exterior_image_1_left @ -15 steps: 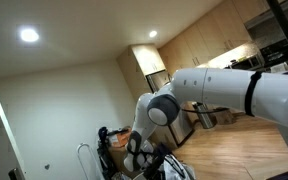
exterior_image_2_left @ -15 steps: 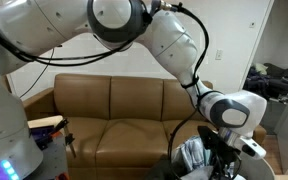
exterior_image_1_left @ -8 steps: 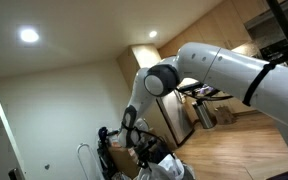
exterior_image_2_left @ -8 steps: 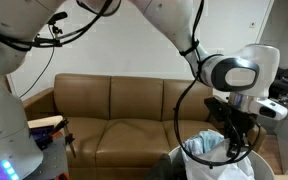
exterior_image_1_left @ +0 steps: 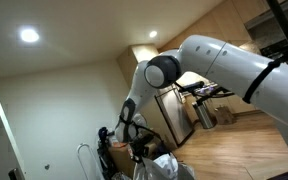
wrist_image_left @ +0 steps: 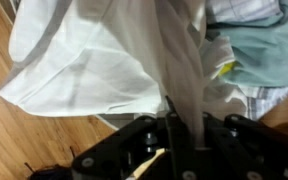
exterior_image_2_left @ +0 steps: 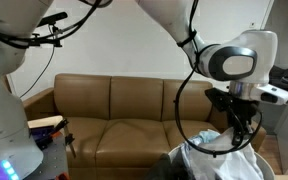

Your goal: Pick up one clothe and put it on the couch

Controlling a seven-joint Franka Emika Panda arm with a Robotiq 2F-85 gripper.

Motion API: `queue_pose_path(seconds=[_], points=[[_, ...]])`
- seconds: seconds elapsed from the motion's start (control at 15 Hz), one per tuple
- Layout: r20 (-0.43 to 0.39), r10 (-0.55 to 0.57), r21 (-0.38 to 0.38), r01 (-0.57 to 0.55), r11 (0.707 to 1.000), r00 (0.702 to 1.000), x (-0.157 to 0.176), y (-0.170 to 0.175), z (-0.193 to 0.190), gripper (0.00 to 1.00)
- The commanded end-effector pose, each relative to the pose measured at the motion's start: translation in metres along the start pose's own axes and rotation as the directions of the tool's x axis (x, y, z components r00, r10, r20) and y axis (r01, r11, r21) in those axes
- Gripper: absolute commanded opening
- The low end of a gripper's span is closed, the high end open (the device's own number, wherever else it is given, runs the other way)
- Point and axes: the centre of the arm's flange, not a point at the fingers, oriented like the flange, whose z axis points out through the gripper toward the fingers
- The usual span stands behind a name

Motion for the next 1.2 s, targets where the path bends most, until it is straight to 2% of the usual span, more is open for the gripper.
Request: queue_pose_path(seconds=[0.0,0.2,0.27,0.4,0.6,0.67,0.73,0.87,1.0,1.13], points=[[-0.185,-0.046,0.055,0.057,0.997,0.982,-0.021,-0.006,-0.092,0.03],[-0.326,-0.106,0.089,0.142,0.986,0.939,-0.04,-0.02,-0.155,0.02],[-0.256,-0.064,0.07,0.084,0.994,0.965,-0.004,-0.022,-0.115,0.07],[-0.297,-0.079,0.089,0.11,0.99,0.952,-0.017,-0.028,-0.145,0.07],[-0.311,-0.099,0.104,0.137,0.985,0.945,-0.029,-0.036,-0.156,0.02],[-0.352,-0.118,0.107,0.165,0.98,0.929,-0.035,-0.05,-0.169,0.02],[-0.41,-0.154,0.116,0.219,0.969,0.899,-0.045,-0.069,-0.185,0.02],[-0.473,-0.214,0.096,0.291,0.952,0.855,-0.067,-0.111,-0.211,0.02],[-0.531,-0.306,0.067,0.399,0.914,0.79,-0.09,-0.161,-0.232,0.02],[-0.577,-0.39,0.046,0.505,0.862,0.717,-0.116,-0.21,-0.244,0.02]])
